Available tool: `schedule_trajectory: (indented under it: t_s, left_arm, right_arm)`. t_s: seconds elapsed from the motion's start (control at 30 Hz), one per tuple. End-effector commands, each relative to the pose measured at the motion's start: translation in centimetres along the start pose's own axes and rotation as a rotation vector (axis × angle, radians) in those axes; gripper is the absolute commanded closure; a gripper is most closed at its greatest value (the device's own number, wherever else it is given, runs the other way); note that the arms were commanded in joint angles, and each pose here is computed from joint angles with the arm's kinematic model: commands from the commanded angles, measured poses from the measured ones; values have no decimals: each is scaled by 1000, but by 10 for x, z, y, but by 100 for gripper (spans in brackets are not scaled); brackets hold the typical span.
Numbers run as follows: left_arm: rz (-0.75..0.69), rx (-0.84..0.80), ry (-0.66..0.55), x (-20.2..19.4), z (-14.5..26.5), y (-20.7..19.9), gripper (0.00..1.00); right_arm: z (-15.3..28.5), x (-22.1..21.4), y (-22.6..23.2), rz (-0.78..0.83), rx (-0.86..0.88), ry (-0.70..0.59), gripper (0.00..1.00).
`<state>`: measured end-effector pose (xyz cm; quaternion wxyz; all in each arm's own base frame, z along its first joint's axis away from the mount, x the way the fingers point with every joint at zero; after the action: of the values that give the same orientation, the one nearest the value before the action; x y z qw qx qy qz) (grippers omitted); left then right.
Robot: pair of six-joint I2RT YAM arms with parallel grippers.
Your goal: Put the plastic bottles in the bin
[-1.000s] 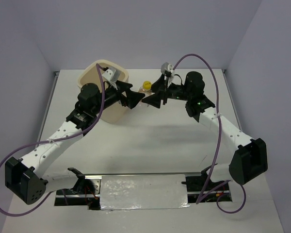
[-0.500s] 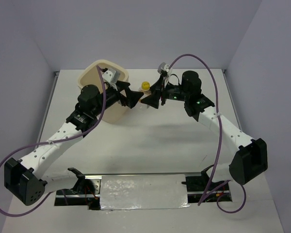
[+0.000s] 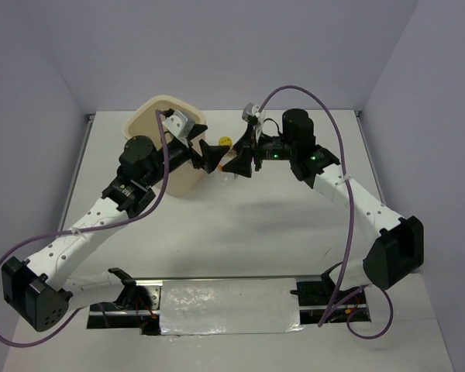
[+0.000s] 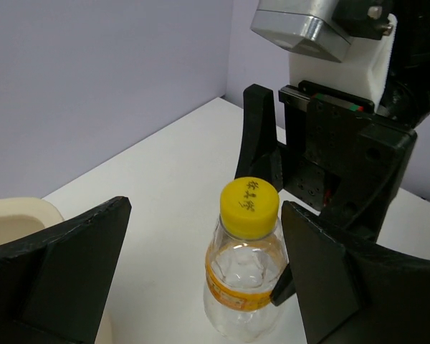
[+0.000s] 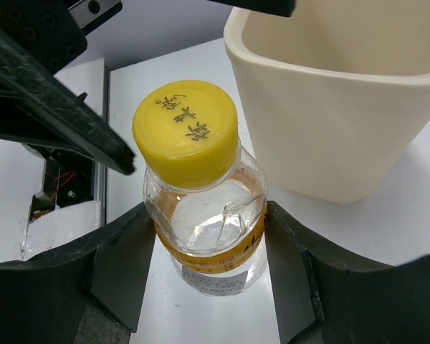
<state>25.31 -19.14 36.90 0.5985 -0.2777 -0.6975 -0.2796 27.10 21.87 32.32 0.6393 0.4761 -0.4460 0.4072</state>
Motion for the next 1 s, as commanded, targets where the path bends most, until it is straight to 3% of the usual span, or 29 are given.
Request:
schedule_trajectory:
  t_s: [0.0,0.5,0.6,0.73,0.9,0.93,0.97]
  left_arm:
    - [-45,-19,-53,19,-9,1,1]
    - [3,-61,-34,11,-31,0,1]
    - [9,-44,-36,10,-29,1,7]
    - [11,-82,-54,16,-26,-3,47]
    - [10,-102,-82,24,-20,-6,72]
    - [14,-99,-82,25,-19,-6,81]
    - [13,-100,-90,29,-17,-7,85]
  right_arm:
    - [4,16,9,77,19,-26,80]
    - [8,26,12,106,-7,-47,79]
    - [11,28,15,119,-4,-55,78]
    - [12,27,16,119,-16,-56,77]
    - [15,27,17,115,-44,-71,73]
    - [15,26,17,110,-53,-72,70]
    - [15,25,17,105,-57,-73,60]
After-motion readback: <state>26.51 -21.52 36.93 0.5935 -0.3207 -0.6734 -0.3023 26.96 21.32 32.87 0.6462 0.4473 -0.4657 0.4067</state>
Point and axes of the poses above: each gripper's point midway between its finger pads, its own z axis back along the fingers, its own y axis along the line the jaws close on, x = y × z, the point moved 9 cm from there along z, back along the fingers, and after that the axes turned 6 degrees about -z, right-handed, at the moved point
